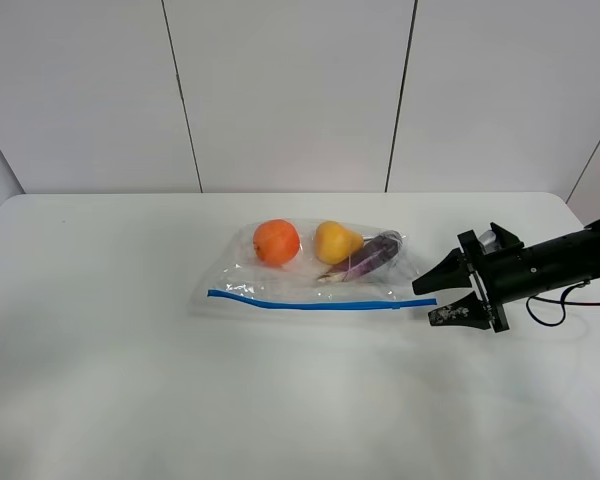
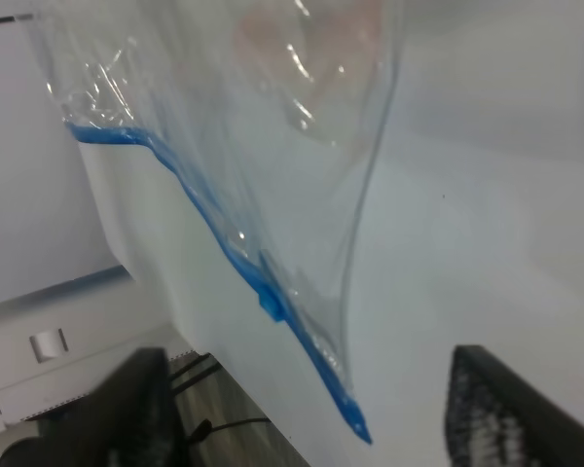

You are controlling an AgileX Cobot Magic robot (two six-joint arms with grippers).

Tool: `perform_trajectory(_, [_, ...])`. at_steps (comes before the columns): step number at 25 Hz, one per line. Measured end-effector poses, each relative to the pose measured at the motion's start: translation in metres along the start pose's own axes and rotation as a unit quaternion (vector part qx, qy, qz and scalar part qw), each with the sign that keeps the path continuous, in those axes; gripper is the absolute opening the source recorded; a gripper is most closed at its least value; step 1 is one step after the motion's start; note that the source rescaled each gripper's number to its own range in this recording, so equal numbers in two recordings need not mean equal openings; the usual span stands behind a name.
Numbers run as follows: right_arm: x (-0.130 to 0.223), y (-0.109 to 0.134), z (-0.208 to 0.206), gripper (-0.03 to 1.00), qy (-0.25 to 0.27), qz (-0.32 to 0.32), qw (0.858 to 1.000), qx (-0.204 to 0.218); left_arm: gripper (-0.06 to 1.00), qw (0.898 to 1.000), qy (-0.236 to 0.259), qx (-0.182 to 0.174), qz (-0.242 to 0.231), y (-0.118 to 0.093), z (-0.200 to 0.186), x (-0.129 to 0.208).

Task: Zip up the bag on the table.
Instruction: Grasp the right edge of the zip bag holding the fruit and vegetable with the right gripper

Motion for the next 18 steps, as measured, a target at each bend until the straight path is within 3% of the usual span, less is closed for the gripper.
perform_trajectory(8, [-0.0023, 0.001, 0.0, 0.37, -0.006, 0.002, 1.0, -0.003, 0.98, 1.0, 0.0, 0.0, 0.0, 0.0, 0.0, 0.0])
perform_trajectory(18, [-0.0041, -0.001, -0.0001, 0.17, -0.011, 0.002, 1.0, 0.003, 0.98, 1.0, 0.0, 0.0, 0.0, 0.0, 0.0, 0.0])
Point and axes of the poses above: a point on each arm's last joint axis where the gripper is mounted, z pointing out along that axis toward the gripper, y along the wrist's bending axis when the last joint is at zero, x = y × z, the point moved 9 cm from there along z, pointing out along that axis toward the gripper
